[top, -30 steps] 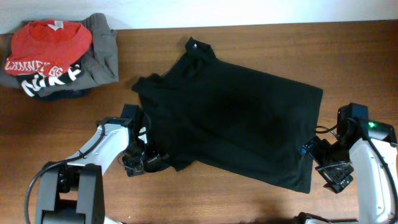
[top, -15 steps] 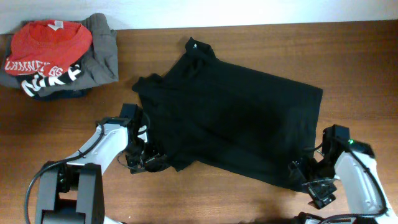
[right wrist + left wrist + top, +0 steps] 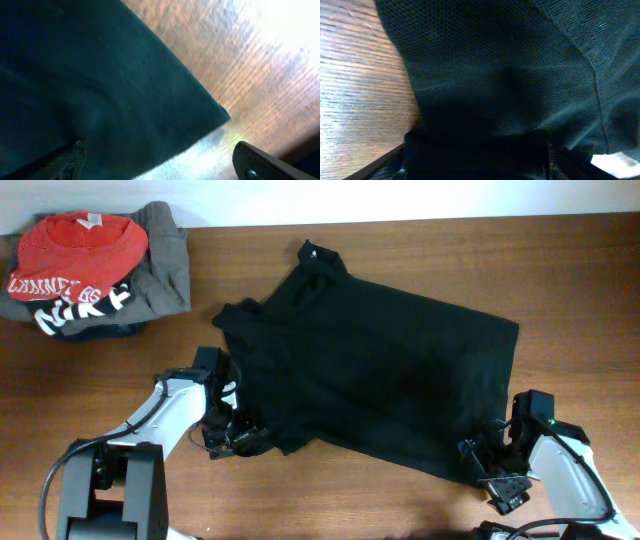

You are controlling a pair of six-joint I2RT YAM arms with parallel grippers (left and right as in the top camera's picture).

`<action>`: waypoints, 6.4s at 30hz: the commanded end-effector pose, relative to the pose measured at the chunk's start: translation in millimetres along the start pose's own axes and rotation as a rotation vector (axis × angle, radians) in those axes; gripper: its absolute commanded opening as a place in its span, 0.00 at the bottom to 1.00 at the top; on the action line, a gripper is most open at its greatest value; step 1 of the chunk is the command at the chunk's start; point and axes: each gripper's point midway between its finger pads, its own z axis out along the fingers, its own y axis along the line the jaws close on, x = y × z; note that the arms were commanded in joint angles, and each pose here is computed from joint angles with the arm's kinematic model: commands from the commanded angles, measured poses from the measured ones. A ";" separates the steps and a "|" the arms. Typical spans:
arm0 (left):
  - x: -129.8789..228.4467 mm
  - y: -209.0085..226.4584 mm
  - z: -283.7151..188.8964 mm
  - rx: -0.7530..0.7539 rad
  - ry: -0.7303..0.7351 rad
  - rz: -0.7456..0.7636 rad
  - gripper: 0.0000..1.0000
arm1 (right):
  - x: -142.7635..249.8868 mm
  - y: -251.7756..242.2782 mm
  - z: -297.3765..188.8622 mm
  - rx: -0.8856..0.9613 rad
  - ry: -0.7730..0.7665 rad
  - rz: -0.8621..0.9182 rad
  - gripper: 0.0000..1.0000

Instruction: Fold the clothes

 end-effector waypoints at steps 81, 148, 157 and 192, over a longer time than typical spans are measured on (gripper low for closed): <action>-173.3 -104.4 -99.4 0.185 -0.821 0.287 0.02 | -67.9 71.5 -75.4 -0.181 -0.248 0.013 0.04; -119.2 -111.3 -23.0 0.210 -0.380 0.150 0.01 | 16.3 153.5 -46.1 -0.279 -0.101 -0.660 0.29; -140.5 -133.9 -36.1 0.283 -0.492 0.204 0.01 | 16.4 153.5 -46.1 -0.279 -0.100 -0.660 0.29; -166.7 -211.1 -110.8 0.517 -0.741 0.521 0.01 | 25.3 167.8 -53.1 -0.361 -0.081 -0.742 0.29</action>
